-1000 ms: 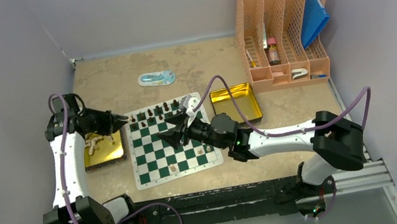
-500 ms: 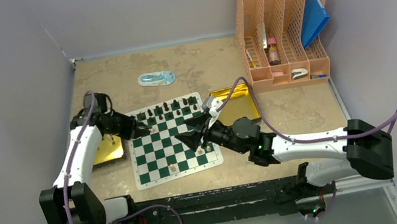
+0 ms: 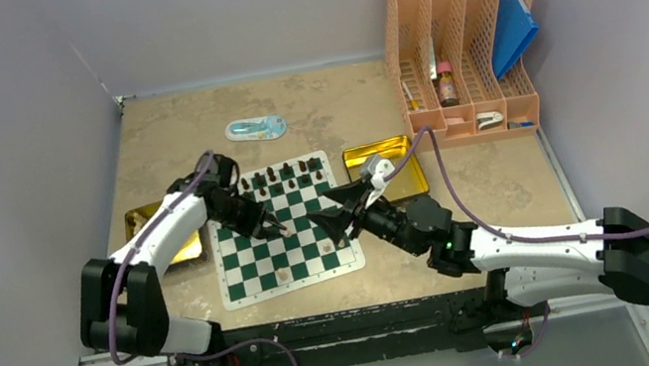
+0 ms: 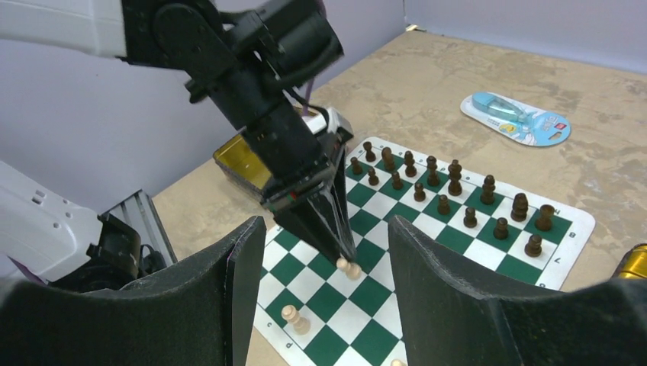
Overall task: Set up the chess pieces on the board
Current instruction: Place the chess piece on the chessboard.
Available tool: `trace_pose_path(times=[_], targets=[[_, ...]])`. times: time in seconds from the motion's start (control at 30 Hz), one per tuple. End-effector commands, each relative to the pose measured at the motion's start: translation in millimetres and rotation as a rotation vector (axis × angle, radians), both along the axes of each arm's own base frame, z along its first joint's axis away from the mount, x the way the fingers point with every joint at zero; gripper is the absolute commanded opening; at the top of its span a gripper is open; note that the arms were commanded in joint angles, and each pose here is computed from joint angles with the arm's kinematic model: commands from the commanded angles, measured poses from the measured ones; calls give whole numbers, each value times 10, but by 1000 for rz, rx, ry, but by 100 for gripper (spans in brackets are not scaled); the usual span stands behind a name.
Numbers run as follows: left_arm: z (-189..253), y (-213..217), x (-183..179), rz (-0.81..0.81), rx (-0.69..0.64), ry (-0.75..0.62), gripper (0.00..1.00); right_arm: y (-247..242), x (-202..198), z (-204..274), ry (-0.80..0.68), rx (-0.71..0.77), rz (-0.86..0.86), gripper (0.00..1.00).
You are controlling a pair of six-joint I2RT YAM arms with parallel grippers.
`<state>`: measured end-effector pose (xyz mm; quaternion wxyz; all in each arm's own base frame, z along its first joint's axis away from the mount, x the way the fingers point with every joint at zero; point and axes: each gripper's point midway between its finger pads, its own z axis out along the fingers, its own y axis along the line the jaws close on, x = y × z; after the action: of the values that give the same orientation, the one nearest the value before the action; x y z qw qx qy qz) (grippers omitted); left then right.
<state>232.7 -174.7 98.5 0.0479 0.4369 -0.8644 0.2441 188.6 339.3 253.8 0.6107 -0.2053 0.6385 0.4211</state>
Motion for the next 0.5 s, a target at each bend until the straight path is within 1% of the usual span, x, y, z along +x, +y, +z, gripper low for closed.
trace_pose_path(times=[0.0,0.1,0.47], targets=[[-126,-198,-3,12,13,47,15,-140,29,154,-8,61,-54,63],[-235,-308,-45,-17,33,78,15,-197,23,181,-13,71,-65,63],[-467,-465,-130,-68,67,144,15,-346,43,201,-21,86,-111,63]])
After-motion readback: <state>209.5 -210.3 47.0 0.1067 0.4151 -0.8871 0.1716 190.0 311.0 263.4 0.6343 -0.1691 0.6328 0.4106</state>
